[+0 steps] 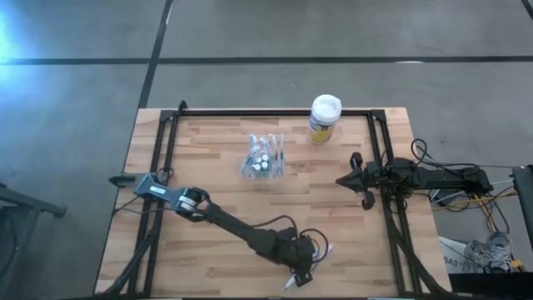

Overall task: Pick & Place toothbrushing station
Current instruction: Put the blue toothbrush into the transparent organizer

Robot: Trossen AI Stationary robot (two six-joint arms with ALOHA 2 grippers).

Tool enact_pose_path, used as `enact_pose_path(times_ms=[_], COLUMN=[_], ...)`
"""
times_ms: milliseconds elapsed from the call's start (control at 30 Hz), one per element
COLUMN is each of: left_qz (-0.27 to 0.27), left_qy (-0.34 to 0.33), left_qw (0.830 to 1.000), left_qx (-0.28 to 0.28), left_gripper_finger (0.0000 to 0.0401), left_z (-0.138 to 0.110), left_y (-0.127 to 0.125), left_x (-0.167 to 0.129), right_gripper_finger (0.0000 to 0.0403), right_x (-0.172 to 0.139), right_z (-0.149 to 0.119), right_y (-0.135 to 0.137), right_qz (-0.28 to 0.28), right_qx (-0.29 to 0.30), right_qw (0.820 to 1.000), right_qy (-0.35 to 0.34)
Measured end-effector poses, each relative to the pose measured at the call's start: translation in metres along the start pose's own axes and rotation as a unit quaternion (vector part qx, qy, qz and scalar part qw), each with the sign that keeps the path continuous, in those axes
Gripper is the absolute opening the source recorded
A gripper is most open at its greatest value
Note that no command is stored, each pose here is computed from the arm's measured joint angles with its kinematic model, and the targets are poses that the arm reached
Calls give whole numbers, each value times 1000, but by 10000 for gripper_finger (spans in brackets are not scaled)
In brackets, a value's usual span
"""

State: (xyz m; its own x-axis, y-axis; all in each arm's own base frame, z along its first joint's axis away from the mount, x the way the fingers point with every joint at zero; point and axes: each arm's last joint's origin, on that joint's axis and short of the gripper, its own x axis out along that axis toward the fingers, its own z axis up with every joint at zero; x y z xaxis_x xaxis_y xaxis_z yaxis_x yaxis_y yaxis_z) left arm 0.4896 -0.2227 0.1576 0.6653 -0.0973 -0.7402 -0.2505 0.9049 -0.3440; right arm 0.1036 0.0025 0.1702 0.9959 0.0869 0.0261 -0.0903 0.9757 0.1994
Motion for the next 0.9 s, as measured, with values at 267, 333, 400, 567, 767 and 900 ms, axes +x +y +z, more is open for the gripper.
enact_pose_path(times_ms=[267, 333, 400, 567, 767, 900], left_qz=[-29, -28, -27, -25, 12, 47], left_qy=[-10, -10, -9, 4, 10, -16], left_qw=[999, 999, 997, 993, 986, 977], left_qx=[22, 41, 65, 114, 168, 207], left_gripper_finger=[185, 163, 123, 14, 4, 3], left_z=[-8, -8, -8, -3, 14, 34], left_y=[4, 4, 4, 6, 10, 8], left_x=[9, 9, 9, 0, -34, -77], right_gripper_finger=[8, 8, 8, 8, 8, 8], right_x=[0, 0, 0, 0, -1, -3], right_z=[1, 2, 4, 9, 15, 22], right_y=[0, 0, 1, 2, 3, 4], right_qz=[0, 1, 2, 4, 6, 9], right_qx=[-4, -9, -16, -38, -63, -82], right_qw=[1000, 1000, 1000, 998, 995, 990], right_qy=[-6, -13, -20, -48, -79, -117])
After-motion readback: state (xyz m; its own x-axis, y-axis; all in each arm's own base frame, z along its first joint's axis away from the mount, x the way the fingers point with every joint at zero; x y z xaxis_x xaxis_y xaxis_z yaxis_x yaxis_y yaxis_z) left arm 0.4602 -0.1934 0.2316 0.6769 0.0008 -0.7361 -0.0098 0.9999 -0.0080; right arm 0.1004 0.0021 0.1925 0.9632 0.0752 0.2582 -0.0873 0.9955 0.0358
